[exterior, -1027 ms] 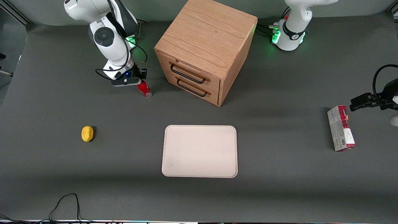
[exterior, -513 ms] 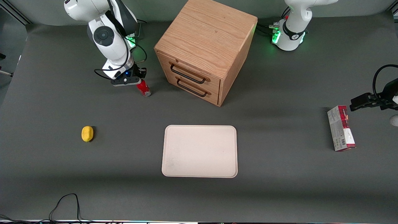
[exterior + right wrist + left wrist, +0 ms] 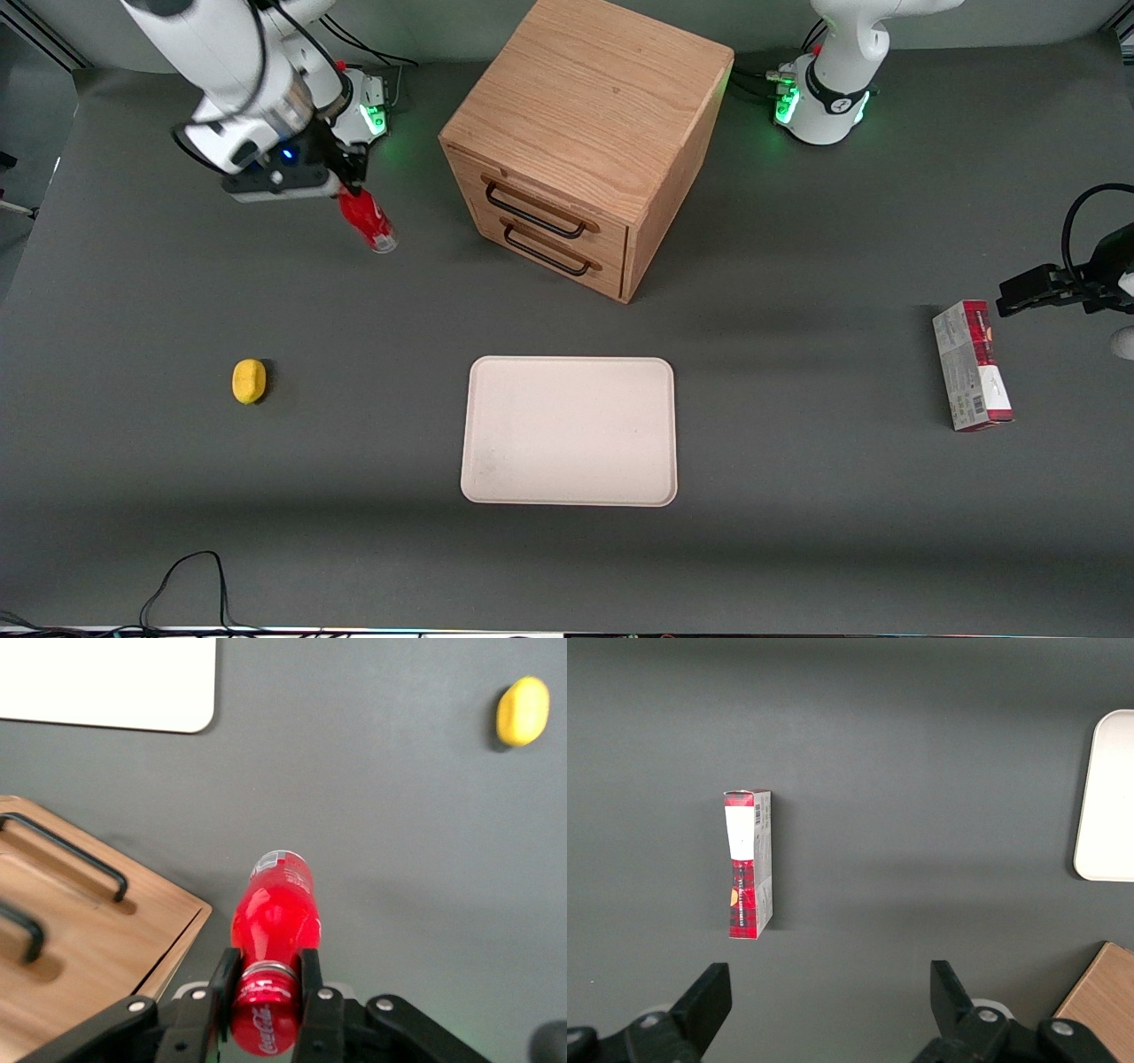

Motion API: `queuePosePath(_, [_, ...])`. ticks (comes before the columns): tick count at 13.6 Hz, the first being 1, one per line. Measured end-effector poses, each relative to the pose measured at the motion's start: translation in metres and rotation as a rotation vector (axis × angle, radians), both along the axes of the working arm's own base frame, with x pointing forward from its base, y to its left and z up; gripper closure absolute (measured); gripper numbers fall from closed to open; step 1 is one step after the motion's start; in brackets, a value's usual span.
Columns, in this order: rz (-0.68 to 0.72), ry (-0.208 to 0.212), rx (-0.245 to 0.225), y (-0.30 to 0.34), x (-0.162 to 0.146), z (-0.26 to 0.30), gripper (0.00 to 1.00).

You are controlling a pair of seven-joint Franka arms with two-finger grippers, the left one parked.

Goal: Place coke bottle on tray
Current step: 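Lift the bottle and carry it over the white tray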

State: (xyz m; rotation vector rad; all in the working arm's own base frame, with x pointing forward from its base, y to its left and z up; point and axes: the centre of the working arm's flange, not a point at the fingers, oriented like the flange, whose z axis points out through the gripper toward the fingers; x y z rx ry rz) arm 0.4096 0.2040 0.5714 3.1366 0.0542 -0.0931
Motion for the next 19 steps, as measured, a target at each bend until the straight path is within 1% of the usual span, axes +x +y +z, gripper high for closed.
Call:
queuePosePath(2, [0.0, -0.019, 0.009, -0.002, -0.001, 0.047, 0.68])
queuePosePath(3, [0.0, -0.029, 0.014, -0.002, -0.001, 0.062, 0.68])
queuePosePath(5, [0.0, -0.048, 0.022, 0.002, 0.006, 0.074, 0.68])
queuePosePath(6, [0.003, -0.055, 0.022, 0.008, 0.016, 0.077, 0.68])
queuePosePath(7, [0.006, -0.062, 0.021, 0.017, 0.031, 0.08, 0.68])
queuePosePath(10, [0.009, -0.054, 0.023, 0.057, 0.092, 0.08, 0.68])
queuePosePath(13, [0.022, -0.061, 0.009, 0.098, 0.148, 0.054, 0.68])
queuePosePath(16, [0.056, -0.068, 0.004, 0.133, 0.187, 0.015, 0.68])
queuePosePath(19, [0.092, -0.097, 0.015, 0.154, 0.211, -0.018, 0.68])
